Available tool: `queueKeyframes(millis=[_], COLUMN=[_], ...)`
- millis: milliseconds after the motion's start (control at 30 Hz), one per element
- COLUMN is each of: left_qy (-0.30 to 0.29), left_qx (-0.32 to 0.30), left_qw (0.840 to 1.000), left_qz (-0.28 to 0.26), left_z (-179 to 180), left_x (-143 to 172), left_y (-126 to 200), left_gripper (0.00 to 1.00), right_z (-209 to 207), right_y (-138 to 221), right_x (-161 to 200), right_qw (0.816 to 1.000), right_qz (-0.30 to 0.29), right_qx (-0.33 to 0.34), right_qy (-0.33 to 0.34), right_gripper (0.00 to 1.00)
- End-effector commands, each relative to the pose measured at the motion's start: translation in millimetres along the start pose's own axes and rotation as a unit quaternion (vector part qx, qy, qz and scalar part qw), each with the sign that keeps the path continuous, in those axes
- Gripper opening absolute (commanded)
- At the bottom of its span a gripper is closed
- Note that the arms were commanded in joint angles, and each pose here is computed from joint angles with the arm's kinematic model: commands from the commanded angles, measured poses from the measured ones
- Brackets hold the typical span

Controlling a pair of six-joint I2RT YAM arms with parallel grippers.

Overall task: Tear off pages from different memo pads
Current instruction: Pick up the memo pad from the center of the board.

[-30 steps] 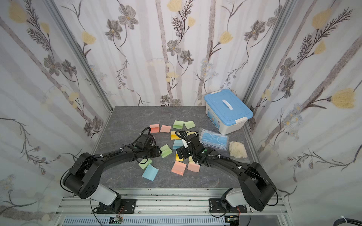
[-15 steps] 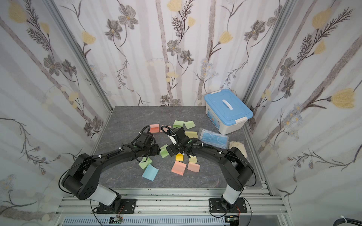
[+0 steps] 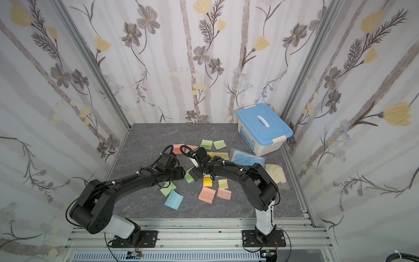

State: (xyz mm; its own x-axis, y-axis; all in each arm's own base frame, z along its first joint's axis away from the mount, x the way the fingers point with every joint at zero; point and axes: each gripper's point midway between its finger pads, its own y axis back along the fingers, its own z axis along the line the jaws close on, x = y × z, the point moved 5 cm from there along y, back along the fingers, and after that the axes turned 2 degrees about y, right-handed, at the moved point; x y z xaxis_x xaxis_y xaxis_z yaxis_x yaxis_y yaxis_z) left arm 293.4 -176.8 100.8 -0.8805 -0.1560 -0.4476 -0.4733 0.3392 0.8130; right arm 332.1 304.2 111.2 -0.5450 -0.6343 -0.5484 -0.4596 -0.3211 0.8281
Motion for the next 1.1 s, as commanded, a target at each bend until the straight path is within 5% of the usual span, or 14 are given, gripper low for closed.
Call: queueKeyframes(millis=[0,767,1067], left_qy=[-0.011,-0.013,0.002], left_qx=[-0.003,-0.007,-0.079], left_qw=[1.000,1.000,0.991], left_qz=[-0.004,-0.012,-0.106], left_z=[-0.2,0.7,25.4], left_x=[-2.4,-3.8,-12.0], left_y=[1.9,5.1,56.7], left_gripper=[0.61,0.62,0.67], right_z=[-0.7,11.6,22.9], right_y=[-2.4,-25.9,-23.6], right_x=[-1.8,-14.7,-22.3], right_qw=[1.000,0.998,0.984], right_qz=[0.008,0.023,0.002], right_qx=[0.003,-0.040,-0.086], right_qy=[0.018,0.047,0.155], right_gripper=[1.00,0.99,0.89])
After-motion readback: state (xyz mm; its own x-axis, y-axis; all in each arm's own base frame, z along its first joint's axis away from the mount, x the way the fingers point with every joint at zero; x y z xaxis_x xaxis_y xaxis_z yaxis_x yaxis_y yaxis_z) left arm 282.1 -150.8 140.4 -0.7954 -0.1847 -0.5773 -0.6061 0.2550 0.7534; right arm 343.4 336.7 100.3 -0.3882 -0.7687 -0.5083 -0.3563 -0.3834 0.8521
